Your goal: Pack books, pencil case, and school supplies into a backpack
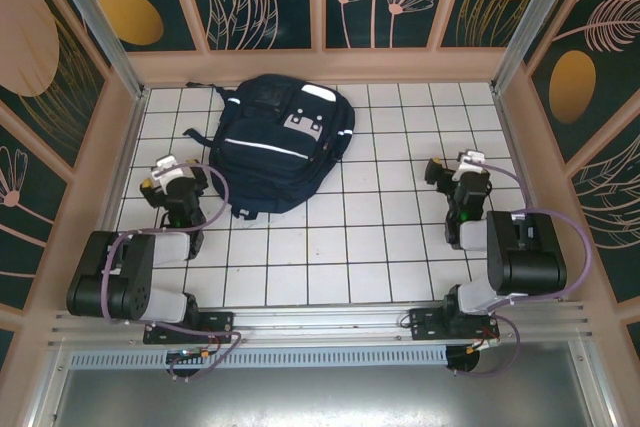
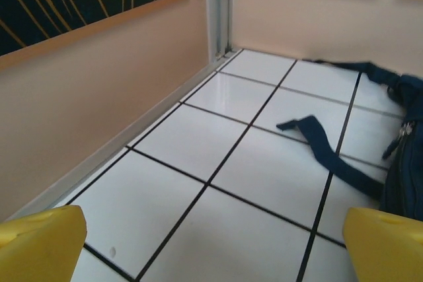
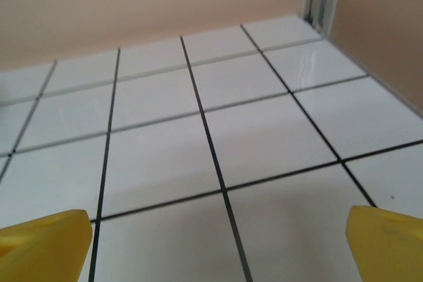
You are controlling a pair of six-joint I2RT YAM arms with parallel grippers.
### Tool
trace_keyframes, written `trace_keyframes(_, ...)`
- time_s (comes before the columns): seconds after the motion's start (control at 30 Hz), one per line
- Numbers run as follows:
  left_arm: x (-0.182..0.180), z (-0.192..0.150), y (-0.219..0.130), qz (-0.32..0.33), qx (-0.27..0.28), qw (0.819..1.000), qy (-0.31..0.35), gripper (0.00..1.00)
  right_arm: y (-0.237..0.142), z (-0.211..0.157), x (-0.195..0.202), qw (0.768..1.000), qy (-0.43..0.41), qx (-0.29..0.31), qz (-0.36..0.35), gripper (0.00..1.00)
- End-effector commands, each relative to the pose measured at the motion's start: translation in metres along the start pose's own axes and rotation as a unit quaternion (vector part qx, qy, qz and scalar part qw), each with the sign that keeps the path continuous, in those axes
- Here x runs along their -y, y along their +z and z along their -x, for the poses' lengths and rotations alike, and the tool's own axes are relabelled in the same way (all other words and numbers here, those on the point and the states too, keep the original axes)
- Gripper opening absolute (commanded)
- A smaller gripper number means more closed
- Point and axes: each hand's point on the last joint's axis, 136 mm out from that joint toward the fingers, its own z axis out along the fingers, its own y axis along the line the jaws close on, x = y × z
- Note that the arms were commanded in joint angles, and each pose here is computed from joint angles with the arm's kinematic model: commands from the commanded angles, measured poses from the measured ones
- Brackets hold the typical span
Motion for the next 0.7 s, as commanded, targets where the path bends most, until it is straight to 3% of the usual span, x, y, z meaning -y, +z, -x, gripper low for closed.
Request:
trace_keyframes(0.0,0.031,0.013,-0.002,-0.115,0.035,0.993,-0.015,0.99,-0.012,0.014,-0.012,0.998,0.013,0.054,0.042,0.99)
trace_keyframes(0.1,0.023,0.017,-0.017,-0.122,0.080,0.989,-0.034,0.99,-0.010,0.011,-0.014,0.998,0.007,0.048,0.039,0.99)
trace_keyframes(0.63,0.026,0.011,-0.008,-0.114,0.056,0.992,-0.022,0.99,-0.009,0.012,-0.015,0.998,-0.001,0.050,0.028,0.99)
trace_keyframes(0.67,0.026,0.011,-0.008,-0.116,0.056,0.991,-0.022,0.55,-0.009,0.012,-0.015,0.998,-0.001,0.050,0.029,0.99)
